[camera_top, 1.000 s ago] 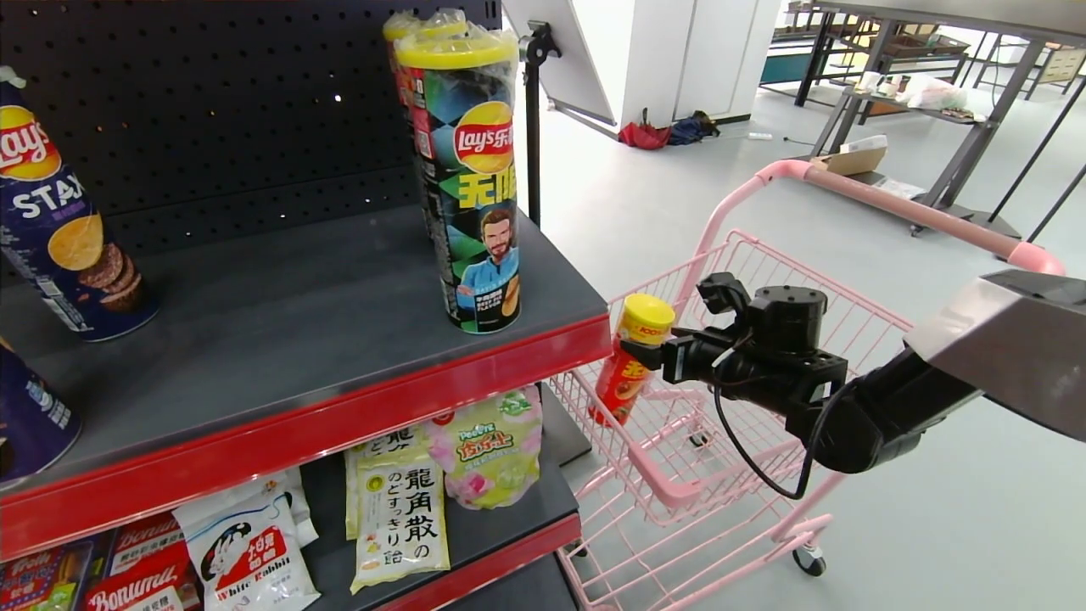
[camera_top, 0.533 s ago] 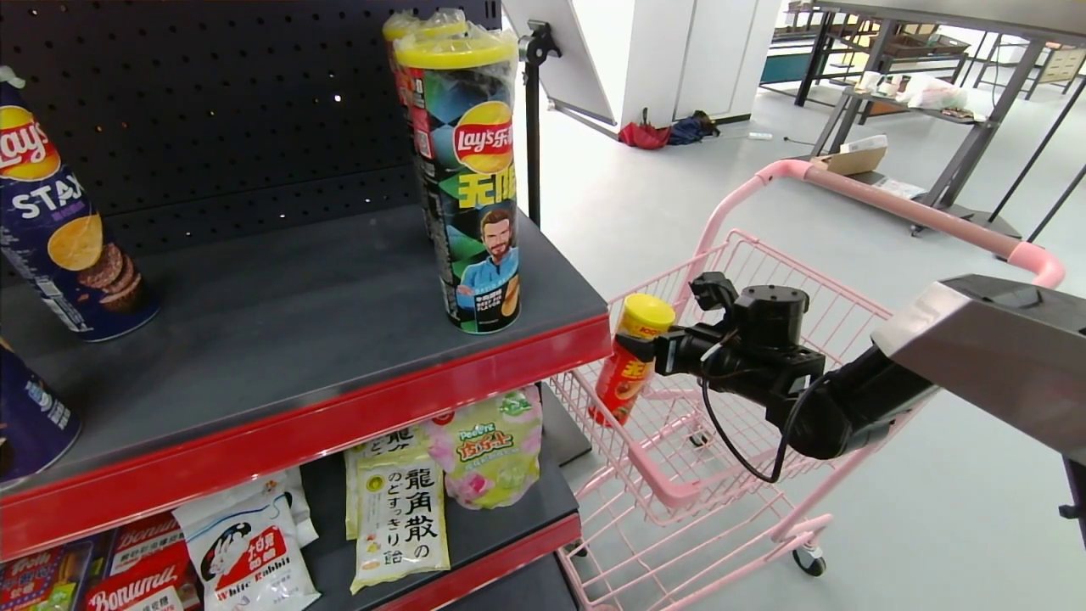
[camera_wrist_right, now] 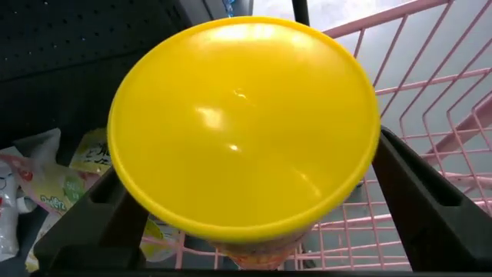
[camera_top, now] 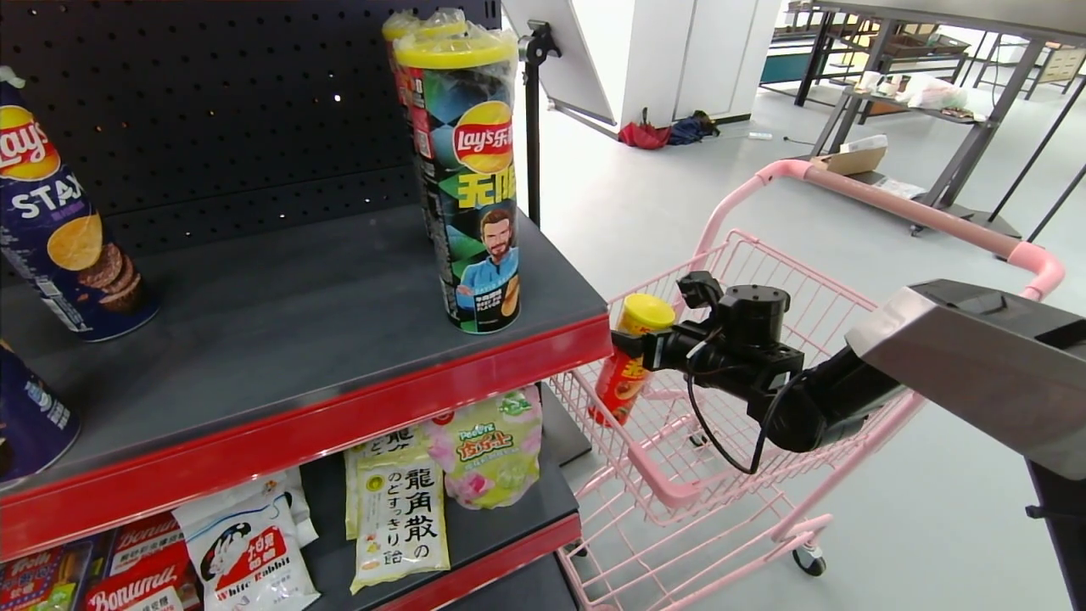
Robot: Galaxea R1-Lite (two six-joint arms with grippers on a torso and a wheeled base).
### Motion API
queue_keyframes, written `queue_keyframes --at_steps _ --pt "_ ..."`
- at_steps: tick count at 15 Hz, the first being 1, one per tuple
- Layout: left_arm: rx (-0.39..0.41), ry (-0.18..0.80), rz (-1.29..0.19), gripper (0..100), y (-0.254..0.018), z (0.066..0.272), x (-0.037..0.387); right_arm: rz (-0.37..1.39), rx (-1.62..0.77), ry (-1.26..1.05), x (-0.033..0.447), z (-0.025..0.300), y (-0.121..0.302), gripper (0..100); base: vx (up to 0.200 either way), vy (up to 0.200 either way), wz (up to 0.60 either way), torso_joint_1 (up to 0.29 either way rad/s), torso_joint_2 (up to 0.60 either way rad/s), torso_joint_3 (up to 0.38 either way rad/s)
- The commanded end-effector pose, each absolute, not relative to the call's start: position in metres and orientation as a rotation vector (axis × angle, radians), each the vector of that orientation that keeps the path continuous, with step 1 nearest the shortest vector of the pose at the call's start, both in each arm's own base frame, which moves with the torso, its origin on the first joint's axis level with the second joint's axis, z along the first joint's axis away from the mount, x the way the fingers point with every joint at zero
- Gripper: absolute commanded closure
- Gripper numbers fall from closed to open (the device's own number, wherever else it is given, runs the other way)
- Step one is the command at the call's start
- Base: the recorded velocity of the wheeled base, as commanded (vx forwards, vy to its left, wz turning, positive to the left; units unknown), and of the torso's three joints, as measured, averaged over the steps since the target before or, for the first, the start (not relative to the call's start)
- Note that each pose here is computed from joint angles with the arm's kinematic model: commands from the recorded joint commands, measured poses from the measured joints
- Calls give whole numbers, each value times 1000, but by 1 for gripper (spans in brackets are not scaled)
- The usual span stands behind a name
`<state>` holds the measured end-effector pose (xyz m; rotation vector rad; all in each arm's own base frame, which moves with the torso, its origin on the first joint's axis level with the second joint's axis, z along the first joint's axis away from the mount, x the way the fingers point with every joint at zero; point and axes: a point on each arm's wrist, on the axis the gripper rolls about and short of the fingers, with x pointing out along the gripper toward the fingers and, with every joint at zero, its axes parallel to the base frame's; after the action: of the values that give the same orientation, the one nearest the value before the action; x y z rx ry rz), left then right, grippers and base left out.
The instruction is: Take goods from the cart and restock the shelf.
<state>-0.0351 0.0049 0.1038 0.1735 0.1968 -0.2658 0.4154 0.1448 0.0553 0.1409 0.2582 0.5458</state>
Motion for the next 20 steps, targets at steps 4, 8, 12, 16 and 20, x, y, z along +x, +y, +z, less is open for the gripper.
queue_keyframes --at_steps 4,8,12,16,20 --pt "176 202 -259 0 5 103 -35 557 153 261 422 46 154 100 0 0 0 0 0 0" --pt "176 194 -252 0 5 105 -35 545 148 259 415 51 156 100 0 0 0 0 0 0" --pt "176 189 -257 0 5 105 -35 526 142 176 372 128 138 100 0 0 0 0 0 0" --pt "173 179 -260 0 5 108 -36 384 -6 21 294 241 75 100 0 0 0 0 0 0" --pt "180 170 -194 0 6 124 -36 114 -92 167 177 269 32 100 0 0 0 0 0 0"
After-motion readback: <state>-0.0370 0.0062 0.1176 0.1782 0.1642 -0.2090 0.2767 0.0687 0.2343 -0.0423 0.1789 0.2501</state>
